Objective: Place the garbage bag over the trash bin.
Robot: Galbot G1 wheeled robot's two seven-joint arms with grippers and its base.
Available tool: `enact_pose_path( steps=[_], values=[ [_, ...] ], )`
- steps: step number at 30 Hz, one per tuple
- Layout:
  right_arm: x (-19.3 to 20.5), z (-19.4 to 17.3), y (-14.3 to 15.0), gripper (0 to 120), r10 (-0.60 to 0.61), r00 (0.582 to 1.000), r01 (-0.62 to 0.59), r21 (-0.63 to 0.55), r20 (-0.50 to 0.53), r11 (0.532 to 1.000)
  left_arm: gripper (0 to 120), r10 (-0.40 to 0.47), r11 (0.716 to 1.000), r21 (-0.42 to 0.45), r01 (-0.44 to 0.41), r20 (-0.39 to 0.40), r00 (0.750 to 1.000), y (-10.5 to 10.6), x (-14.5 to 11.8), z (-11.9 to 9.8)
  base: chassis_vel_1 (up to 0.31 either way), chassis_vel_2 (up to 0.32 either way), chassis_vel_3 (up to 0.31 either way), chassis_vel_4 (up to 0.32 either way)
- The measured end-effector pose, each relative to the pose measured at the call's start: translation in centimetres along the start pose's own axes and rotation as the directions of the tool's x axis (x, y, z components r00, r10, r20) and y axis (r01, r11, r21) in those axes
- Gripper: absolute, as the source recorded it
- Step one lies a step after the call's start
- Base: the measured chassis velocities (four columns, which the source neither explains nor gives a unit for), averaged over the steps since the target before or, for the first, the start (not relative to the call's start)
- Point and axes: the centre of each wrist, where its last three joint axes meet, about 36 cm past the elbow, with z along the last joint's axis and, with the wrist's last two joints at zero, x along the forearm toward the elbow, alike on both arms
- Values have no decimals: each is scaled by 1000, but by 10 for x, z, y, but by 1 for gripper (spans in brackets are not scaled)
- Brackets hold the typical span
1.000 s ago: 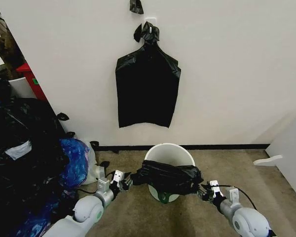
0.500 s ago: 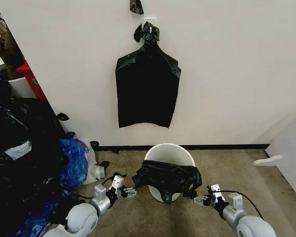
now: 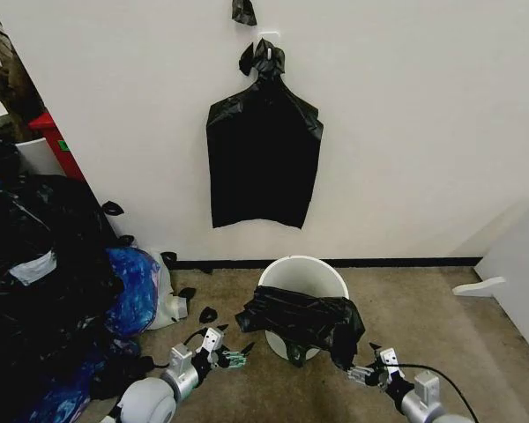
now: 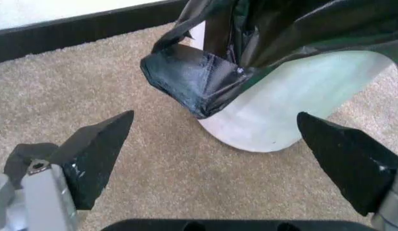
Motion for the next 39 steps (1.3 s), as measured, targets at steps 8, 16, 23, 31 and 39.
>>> enact_pose_path(
  steps=[8,16,23,31,39],
  values=[
    [17,9,3,100,51,999,-50,-72,18,996,100,-2,1000,-4,2,-5,1000,0,6,2,0,0,0,0],
    [22,7,14,100,99,993,-76,-315,59,946,100,-1,1000,11,1,-4,1000,-3,5,4,0,0,0,0],
    [30,5,5,100,69,994,-20,-480,85,877,100,0,1000,29,0,-8,1000,-3,6,7,0,0,0,0],
    [40,18,-13,100,-48,985,145,-642,165,753,100,1,999,45,0,-8,1000,1,6,7,0,0,0,0],
    [51,49,-24,100,-133,958,274,-674,254,686,100,-1,999,51,2,-14,1000,2,5,10,0,0,0,0]
  ],
)
